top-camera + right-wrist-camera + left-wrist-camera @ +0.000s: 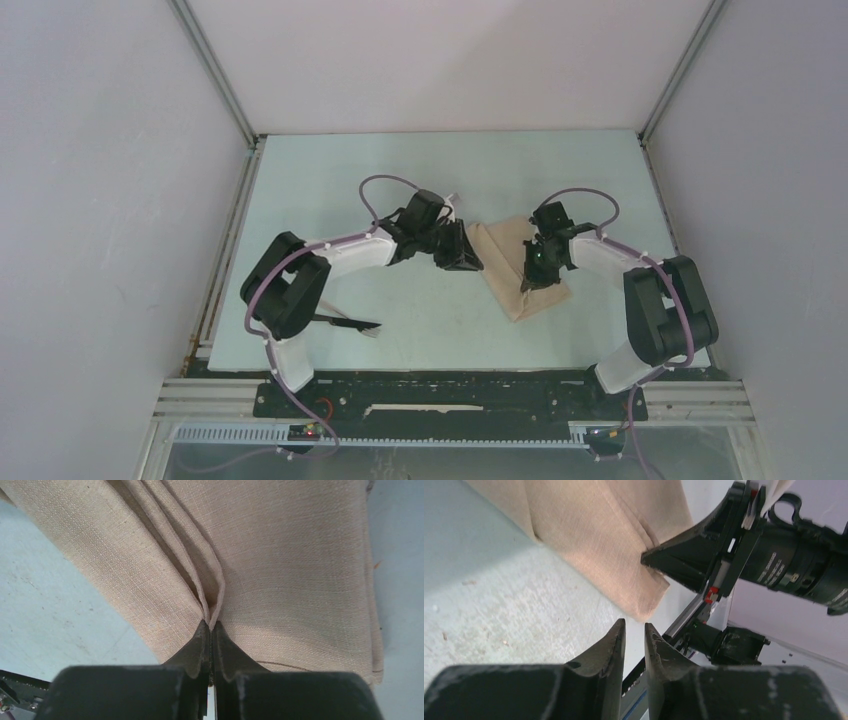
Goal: Fold the napkin into a case and place the utensils inside
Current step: Pick up the 2/3-rectangle-folded napkin from the center of the board.
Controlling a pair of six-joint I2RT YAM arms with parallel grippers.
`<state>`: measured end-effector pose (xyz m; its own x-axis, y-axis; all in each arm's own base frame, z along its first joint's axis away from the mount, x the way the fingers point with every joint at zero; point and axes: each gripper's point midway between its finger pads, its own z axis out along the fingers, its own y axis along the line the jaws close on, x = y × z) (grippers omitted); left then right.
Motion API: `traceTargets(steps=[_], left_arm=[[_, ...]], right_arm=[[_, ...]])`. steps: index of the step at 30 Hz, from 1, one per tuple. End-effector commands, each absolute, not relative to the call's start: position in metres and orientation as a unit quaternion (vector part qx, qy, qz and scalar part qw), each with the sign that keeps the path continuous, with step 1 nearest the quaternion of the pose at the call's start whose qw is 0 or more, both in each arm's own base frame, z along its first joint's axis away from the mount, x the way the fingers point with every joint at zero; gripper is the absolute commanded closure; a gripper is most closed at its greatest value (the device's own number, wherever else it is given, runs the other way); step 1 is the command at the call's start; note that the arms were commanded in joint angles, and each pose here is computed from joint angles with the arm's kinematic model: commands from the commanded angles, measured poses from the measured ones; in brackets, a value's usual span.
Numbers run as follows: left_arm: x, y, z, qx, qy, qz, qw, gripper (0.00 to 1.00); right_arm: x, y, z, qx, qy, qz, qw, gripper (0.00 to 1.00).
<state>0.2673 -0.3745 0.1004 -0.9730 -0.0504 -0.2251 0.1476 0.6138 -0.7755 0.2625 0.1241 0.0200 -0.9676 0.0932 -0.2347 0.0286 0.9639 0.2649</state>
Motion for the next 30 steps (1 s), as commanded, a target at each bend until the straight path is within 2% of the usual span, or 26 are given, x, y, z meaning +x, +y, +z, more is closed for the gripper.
traceTargets(steps=[1,12,30], left_arm=[[0.296,-0.385,0.118,0.019,0.877,-0.463,0.13,0.76],[0.345,-0.392,0.113,-0.004,0.872,-0.469,0.139,0.76],[0.39,-0.411,0.096,-0.005,0.869,-0.476,0.136,0.71]], right_arm=[[0.28,0.115,0.032,0.027,0.981,0.108,0.157,1.0],[0.272,0.105,0.026,0.046,0.983,0.096,0.15,1.0],[0.27,0.1,0.02,0.059,0.98,0.11,0.153,1.0]])
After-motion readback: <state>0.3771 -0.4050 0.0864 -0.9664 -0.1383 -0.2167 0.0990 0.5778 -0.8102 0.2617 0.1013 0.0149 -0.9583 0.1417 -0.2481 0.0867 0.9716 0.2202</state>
